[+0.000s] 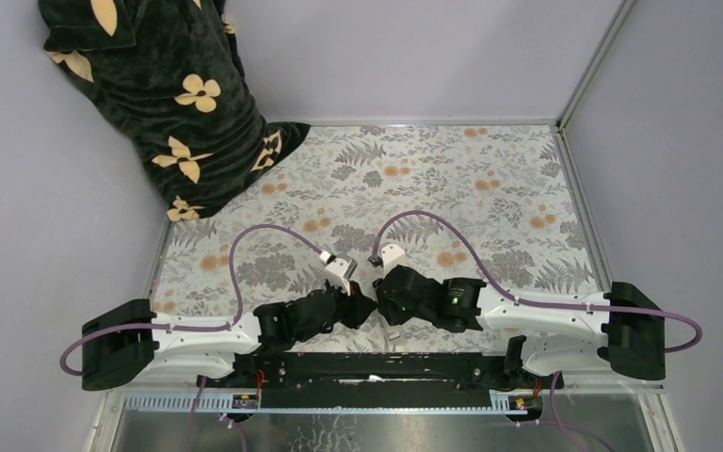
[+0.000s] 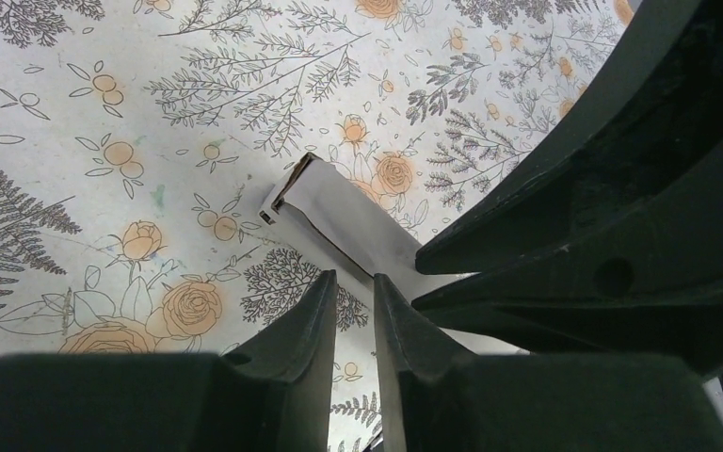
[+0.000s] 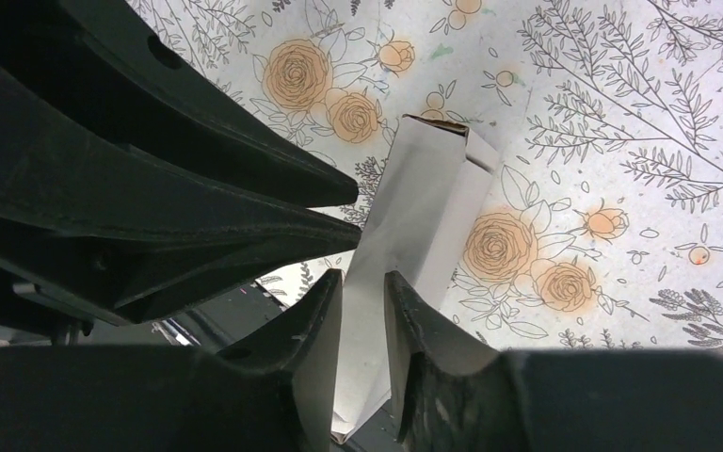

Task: Fold the paper box
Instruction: Close the paper box at the center of the board.

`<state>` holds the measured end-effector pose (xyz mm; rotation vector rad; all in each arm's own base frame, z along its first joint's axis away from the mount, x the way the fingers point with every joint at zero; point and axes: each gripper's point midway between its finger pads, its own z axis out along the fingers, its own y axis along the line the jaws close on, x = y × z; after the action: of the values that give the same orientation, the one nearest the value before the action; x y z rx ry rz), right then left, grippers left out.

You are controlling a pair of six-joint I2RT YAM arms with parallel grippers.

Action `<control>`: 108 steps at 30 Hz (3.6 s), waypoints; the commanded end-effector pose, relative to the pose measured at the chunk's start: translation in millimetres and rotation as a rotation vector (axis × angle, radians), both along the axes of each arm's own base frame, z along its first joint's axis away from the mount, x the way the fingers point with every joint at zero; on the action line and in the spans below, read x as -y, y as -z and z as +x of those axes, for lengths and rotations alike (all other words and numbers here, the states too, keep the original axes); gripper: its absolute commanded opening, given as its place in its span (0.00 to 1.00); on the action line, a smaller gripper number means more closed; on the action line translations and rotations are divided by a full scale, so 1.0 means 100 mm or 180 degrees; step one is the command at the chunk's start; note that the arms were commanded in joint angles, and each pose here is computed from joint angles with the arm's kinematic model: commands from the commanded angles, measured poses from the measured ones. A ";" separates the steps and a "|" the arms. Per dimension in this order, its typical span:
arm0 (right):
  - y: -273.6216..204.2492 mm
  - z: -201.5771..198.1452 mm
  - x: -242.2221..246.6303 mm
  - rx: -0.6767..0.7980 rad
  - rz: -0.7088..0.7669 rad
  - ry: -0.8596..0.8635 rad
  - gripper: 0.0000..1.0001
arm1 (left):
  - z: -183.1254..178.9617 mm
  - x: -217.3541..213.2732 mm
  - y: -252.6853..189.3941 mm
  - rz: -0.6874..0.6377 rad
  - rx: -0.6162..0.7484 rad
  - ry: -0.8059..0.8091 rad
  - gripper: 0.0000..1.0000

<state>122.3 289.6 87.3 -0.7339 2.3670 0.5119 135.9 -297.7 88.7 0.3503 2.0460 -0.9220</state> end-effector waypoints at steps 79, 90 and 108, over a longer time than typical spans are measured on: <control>0.04 -0.16 0.40 -0.0174 -0.0279 -0.0043 0.38 | 0.06 0.38 0.26 0.0491 -0.0136 0.0135 0.23; -0.28 -0.12 0.28 -0.0038 0.0031 -0.0108 0.38 | 0.06 0.29 0.31 0.0562 -0.0122 0.0094 0.23; -0.26 -0.42 0.26 -0.0186 -0.0142 -0.0250 0.18 | 0.05 0.26 0.39 0.0615 -0.0150 0.0084 0.23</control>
<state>91.4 256.2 106.1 -0.8251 2.4121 0.5298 154.3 -344.9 91.9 0.3869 2.0671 -0.8689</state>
